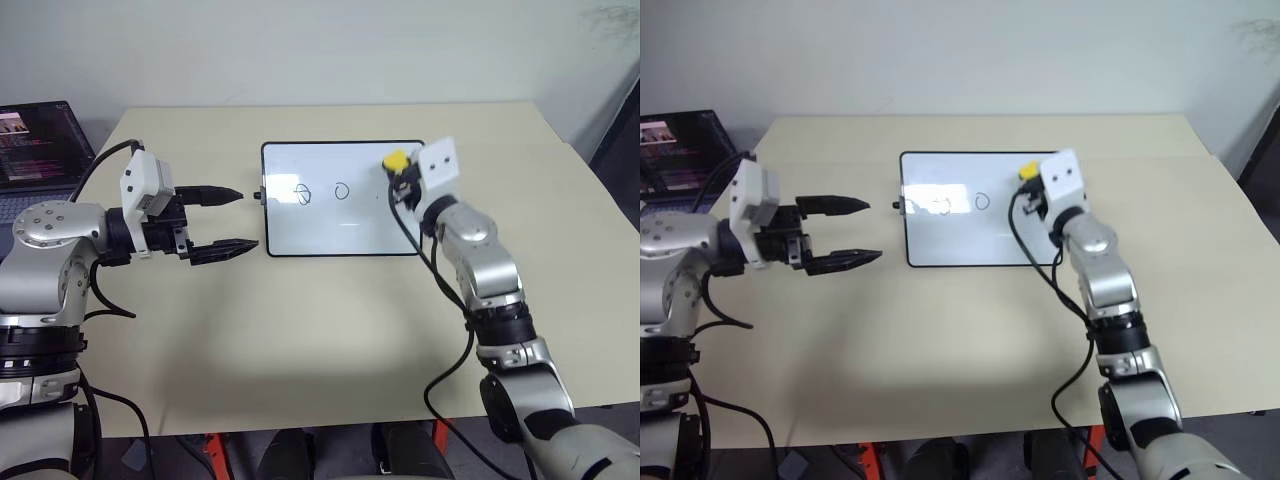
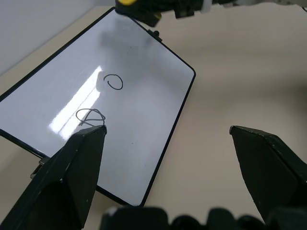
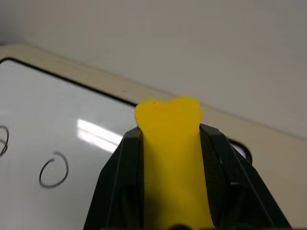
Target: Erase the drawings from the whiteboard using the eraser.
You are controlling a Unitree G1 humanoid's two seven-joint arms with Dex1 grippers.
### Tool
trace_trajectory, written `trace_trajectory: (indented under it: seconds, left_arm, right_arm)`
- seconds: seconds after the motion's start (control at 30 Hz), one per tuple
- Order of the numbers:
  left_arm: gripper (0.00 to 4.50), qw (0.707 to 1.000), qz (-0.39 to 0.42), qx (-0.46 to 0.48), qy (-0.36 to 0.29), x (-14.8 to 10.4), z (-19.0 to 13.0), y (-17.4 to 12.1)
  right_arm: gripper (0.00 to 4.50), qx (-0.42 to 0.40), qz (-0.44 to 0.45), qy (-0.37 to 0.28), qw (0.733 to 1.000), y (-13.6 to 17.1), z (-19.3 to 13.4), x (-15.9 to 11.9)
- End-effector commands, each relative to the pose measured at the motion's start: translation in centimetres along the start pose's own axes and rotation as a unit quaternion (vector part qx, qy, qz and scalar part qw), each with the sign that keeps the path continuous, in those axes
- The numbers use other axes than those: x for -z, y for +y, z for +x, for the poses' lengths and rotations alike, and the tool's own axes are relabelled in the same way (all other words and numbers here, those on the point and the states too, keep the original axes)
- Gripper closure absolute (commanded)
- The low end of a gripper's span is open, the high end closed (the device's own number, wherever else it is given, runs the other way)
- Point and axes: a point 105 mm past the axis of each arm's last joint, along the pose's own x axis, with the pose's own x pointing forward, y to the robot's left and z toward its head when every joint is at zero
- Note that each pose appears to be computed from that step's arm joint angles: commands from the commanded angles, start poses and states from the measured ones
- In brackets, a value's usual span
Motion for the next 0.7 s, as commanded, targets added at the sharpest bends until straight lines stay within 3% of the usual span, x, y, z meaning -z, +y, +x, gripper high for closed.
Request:
trace_trajectory:
  seconds: [0.03,0.27,0.7]
  left_arm:
    - [0.0,1.0,0.027,0.003,-0.014,-1.4,0.0,0.1]
    - [0.0,0.999,0.029,0.004,-0.015,-1.6,0.1,0.0]
    - [0.0,0.999,0.032,-0.009,-0.009,-1.7,-0.6,0.1]
  right_arm:
    - [3.26,0.011,-0.006,-0.011,1.0,-0.4,0.7,0.0]
    - [3.26,-0.019,-0.023,0.035,0.999,2.0,1.4,4.3]
    - [3.26,-0.06,0.001,0.067,0.996,4.4,-0.9,6.9]
